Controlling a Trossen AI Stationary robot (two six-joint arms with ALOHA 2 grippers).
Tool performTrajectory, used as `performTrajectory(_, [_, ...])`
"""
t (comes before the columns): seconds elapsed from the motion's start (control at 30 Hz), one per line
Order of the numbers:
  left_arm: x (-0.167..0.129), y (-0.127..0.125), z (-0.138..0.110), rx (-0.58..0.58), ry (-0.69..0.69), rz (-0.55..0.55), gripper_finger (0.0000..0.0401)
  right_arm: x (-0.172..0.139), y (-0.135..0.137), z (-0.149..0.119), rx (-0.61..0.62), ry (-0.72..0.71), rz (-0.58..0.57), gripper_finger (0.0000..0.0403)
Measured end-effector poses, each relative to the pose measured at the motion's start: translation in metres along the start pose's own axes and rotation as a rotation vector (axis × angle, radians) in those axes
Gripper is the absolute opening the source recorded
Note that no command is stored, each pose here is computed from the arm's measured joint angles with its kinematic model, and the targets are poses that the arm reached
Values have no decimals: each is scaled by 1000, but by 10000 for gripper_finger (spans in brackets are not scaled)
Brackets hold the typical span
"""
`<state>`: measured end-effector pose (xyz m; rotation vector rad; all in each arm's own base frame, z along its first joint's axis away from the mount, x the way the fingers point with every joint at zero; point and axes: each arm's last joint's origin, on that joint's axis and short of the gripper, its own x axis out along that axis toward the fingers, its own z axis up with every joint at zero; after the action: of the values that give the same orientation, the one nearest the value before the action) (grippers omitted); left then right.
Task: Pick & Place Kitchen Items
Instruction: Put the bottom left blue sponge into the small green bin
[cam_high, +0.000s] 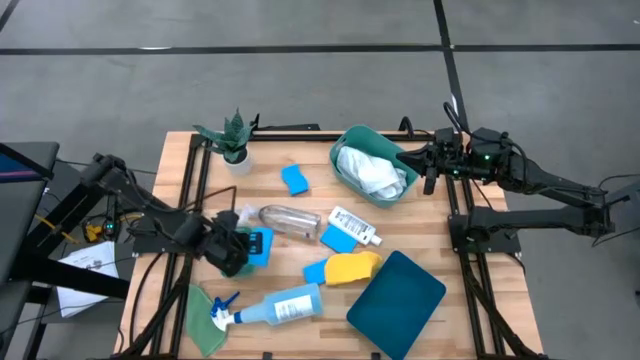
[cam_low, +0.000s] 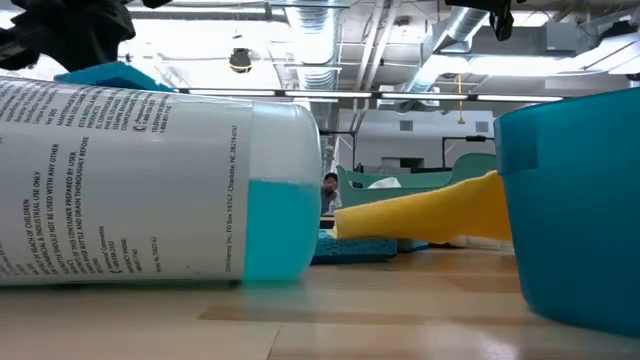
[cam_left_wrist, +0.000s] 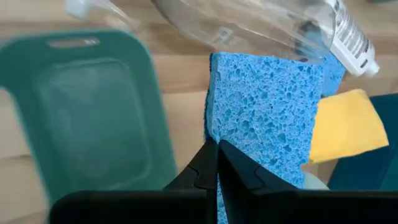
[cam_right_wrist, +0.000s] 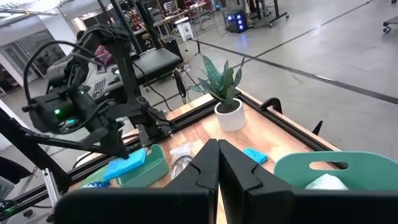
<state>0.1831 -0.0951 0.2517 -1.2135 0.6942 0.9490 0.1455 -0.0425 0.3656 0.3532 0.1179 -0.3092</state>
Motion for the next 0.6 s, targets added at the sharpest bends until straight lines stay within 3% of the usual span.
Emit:
performTrajectory(0.33, [-31,29,29,19,16,80,0,0,0,0,8,-2,2,0])
performTrajectory(0.6, [-32,40,32,42,66,175,0,0,0,0,8,-4,-2,0])
